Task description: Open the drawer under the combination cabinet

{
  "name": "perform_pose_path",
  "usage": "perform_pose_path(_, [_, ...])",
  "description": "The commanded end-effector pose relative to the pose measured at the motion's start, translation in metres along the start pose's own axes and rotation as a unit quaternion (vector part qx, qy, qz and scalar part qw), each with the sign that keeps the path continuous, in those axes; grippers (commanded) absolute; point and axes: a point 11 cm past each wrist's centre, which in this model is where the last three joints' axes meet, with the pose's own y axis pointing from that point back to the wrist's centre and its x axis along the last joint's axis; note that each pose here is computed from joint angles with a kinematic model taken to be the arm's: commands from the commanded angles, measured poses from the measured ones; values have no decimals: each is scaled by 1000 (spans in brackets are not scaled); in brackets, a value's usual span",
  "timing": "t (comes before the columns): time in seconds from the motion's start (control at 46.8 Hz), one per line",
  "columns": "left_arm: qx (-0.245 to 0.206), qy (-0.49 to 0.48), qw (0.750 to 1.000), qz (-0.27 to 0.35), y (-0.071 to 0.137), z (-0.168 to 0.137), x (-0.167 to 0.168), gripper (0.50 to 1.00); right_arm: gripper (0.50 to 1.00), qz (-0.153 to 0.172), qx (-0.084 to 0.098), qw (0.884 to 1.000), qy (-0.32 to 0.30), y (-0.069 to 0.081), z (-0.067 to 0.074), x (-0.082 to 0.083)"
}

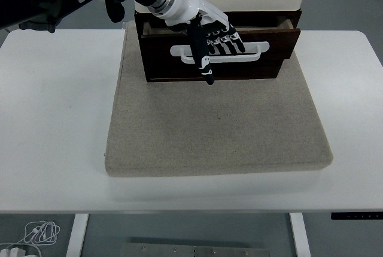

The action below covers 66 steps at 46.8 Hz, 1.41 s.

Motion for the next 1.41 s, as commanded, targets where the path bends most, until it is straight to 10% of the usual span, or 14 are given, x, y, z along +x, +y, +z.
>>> perform_pose_path(0.0, [0, 0, 1000, -1, 0, 0, -1, 1000, 926, 0, 1, 1000, 0, 0, 0, 0])
perform_pose_path(0.684, [-89, 17, 996, 27, 26, 42, 18, 1000, 926, 0, 0, 1000, 0, 0, 0, 0])
perform_pose_path(0.962, [-322, 64, 936, 129, 145, 122, 79, 1000, 926, 0, 0, 1000, 0, 0, 0, 0])
perform_pose_path(1.389, [-473, 166, 801, 326, 321, 30, 154, 1000, 926, 0, 1, 1000, 0, 0, 0, 0])
